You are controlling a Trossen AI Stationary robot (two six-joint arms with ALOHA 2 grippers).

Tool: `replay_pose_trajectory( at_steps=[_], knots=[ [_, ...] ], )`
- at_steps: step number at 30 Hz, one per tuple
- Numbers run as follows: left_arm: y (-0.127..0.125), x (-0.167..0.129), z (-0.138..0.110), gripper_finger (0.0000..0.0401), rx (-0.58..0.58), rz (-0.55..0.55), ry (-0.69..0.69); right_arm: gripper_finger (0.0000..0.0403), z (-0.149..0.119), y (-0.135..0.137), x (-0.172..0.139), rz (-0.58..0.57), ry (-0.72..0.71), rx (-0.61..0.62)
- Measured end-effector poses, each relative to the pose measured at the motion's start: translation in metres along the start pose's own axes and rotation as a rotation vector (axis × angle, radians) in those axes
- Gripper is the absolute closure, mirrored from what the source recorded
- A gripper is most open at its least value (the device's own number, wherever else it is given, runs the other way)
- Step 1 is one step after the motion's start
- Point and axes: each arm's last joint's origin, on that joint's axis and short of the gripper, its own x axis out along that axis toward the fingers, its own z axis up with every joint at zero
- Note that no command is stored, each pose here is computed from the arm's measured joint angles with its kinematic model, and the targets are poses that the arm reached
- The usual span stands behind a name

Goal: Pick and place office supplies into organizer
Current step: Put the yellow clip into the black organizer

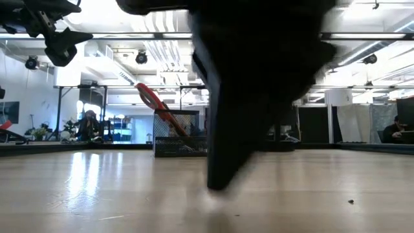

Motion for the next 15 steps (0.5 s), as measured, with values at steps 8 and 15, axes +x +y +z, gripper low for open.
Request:
replay_pose_trajectory(
  at_steps=[8, 15],
  knots=[
    [0.0, 0.0, 0.0, 0.0173, -0.024, -0.001, -0.002, 0.0339, 0.01, -0.083, -0.065, -0.373, -0.128, 0.52],
    [0.0, 0.0, 0.0, 0.0173, -0.024, -0.001, -0.002, 0.0344, 0.028, -0.193, -0.085, -0.397, -0.2, 0.971]
  ],
)
